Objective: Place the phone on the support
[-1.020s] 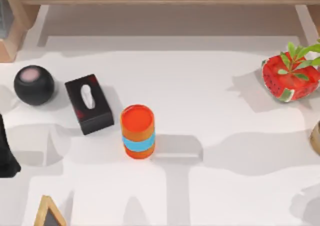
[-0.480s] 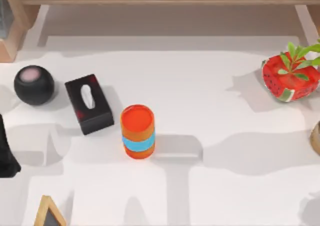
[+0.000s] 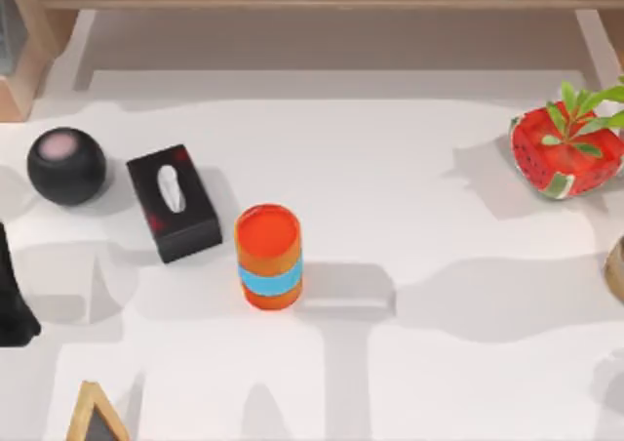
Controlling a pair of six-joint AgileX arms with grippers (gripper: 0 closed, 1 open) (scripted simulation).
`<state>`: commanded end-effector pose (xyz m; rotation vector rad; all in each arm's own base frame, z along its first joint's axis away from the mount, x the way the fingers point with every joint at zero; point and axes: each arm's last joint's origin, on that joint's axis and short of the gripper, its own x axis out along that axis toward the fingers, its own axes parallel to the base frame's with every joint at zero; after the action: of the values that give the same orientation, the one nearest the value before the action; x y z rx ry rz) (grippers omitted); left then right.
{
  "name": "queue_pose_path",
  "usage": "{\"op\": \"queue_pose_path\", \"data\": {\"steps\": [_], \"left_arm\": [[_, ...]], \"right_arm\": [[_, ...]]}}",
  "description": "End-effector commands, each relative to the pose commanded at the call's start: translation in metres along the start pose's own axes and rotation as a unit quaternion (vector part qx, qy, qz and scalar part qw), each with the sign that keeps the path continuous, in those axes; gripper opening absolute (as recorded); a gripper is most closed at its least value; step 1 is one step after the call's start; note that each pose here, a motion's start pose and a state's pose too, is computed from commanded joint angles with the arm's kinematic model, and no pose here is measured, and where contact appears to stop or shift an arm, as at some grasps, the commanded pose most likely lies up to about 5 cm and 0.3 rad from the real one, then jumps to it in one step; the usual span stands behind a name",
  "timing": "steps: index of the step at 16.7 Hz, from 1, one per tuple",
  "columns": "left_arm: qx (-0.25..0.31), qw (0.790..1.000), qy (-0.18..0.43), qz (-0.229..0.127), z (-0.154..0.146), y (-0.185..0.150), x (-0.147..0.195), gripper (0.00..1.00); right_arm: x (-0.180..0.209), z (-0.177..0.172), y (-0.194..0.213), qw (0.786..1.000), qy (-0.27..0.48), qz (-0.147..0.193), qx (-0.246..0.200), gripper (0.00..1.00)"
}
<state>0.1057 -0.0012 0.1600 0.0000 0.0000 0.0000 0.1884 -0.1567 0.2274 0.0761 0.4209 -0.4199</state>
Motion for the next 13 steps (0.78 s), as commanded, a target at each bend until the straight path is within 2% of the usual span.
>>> {"op": "queue_pose_path", "data": {"steps": [5,10,13], "left_arm": [[0.000,1.000,0.000,0.000,0.000,0.000,0.000,1.00],[0.000,1.000,0.000,0.000,0.000,0.000,0.000,1.00],[0.000,1.000,0.000,0.000,0.000,0.000,0.000,1.00]], "right_arm": [[0.028,-0.003,-0.004,1.000,0.006,0.012,0.002,0.00],[0.029,-0.004,-0.004,1.000,0.007,0.013,0.002,0.00],[0.029,-0.004,-0.004,1.000,0.007,0.013,0.002,0.23]]}}
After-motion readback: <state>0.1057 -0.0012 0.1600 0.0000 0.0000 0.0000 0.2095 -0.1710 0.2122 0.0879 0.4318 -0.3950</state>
